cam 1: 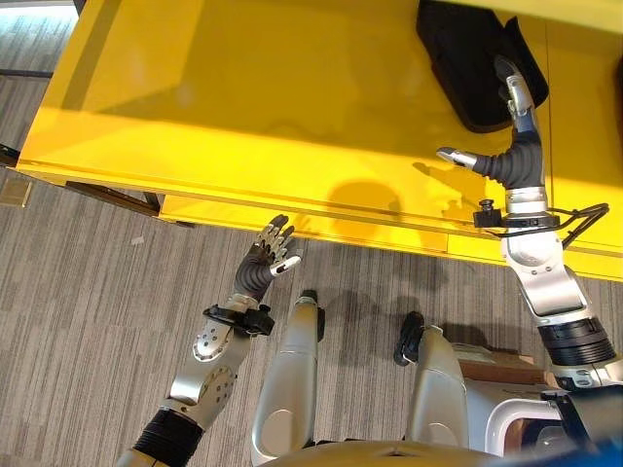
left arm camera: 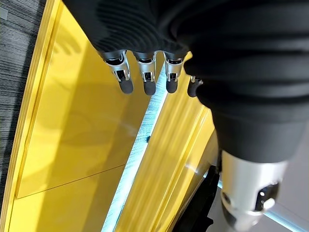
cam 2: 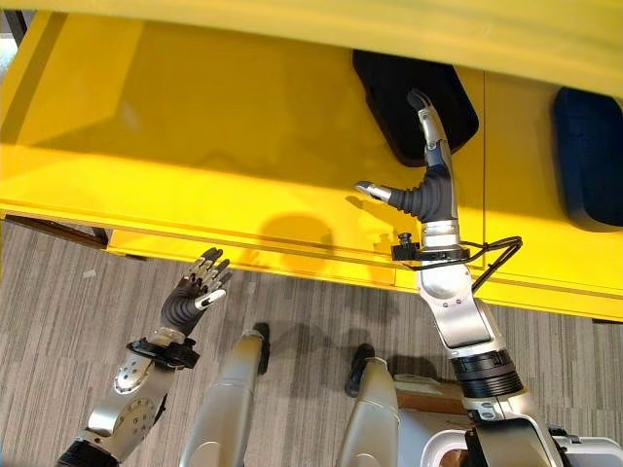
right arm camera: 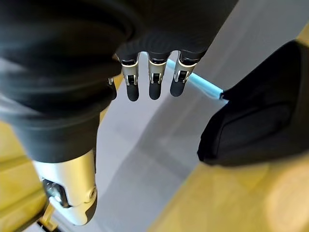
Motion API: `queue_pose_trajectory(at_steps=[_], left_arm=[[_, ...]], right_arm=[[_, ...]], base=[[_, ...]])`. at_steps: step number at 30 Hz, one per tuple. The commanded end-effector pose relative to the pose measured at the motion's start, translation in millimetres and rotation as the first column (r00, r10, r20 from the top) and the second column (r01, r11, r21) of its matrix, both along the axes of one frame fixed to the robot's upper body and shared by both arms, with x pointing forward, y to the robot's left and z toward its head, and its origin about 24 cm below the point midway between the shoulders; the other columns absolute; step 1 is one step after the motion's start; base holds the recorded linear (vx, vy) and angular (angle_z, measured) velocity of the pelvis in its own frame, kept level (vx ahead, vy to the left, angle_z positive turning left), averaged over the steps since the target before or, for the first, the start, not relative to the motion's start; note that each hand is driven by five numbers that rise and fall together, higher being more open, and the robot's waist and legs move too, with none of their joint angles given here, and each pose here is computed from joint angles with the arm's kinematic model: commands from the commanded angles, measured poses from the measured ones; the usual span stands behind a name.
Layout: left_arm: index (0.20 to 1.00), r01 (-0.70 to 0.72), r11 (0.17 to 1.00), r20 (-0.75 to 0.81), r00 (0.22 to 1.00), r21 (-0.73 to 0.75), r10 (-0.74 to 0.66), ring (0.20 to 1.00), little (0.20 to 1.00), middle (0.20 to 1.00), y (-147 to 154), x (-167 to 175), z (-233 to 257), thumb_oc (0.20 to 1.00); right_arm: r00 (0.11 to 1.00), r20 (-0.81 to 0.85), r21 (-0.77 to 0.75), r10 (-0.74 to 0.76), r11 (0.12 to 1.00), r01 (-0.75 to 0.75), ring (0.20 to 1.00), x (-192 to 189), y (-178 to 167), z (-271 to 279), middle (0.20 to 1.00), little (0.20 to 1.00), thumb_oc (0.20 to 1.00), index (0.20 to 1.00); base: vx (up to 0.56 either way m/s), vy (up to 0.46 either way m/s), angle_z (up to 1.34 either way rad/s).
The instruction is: Move parts from the plastic box to the shelf.
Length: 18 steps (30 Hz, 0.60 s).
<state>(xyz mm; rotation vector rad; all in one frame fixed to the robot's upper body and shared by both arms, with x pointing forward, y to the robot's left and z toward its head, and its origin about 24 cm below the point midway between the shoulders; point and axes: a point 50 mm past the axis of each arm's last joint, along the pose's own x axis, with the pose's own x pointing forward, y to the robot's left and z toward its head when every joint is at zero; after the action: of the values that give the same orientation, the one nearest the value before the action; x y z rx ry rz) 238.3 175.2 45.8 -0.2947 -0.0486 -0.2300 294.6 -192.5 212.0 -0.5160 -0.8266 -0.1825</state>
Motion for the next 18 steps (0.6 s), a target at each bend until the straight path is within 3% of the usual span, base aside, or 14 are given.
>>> queue_pose_trajectory(at_steps=[1, 10, 14, 18], left_arm=[[1.000, 0.029, 1.000, 0.114, 0.993, -0.010, -0.027, 1.000, 1.000, 1.000, -4.9, -3.7, 19.9, 1.000], [1.000, 0.034, 0.999, 0.123, 0.992, 0.003, -0.034, 1.000, 1.000, 1.000, 0.5, -5.8, 21.6, 1.000], [1.000, 0.077, 0.996, 0.116, 0.990, 0.033, -0.081, 1.000, 1.000, 1.000, 3.2, -10.0, 20.5, 1.000], [1.000, 0.094, 0.995, 0.112, 0.989, 0.042, -0.098, 1.000, 1.000, 1.000, 3.2, -10.8, 20.7, 1.000]], right_arm=[[0.987, 0.156, 0.015, -0.032, 0.999, 0.030, 1.000, -10.4, -15.1, 26.6, 1.000, 1.000, 1.000, 1.000], [0.938, 0.208, -0.151, -0.278, 0.938, 0.311, 1.000, -1.0, -48.9, 46.8, 1.000, 1.000, 1.000, 1.000], [0.867, 0.286, -0.499, -0.408, 0.709, 0.499, 1.000, 16.0, -60.8, 71.1, 1.000, 1.000, 1.000, 1.000], [0.852, 0.333, -0.586, -0.404, 0.619, 0.523, 1.000, 22.2, -55.1, 84.6, 1.000, 1.000, 1.000, 1.000]], base=[[0.00, 0.000, 0.00], [0.00, 0.000, 0.00], [0.01, -0.006, 0.00], [0.00, 0.000, 0.00]])
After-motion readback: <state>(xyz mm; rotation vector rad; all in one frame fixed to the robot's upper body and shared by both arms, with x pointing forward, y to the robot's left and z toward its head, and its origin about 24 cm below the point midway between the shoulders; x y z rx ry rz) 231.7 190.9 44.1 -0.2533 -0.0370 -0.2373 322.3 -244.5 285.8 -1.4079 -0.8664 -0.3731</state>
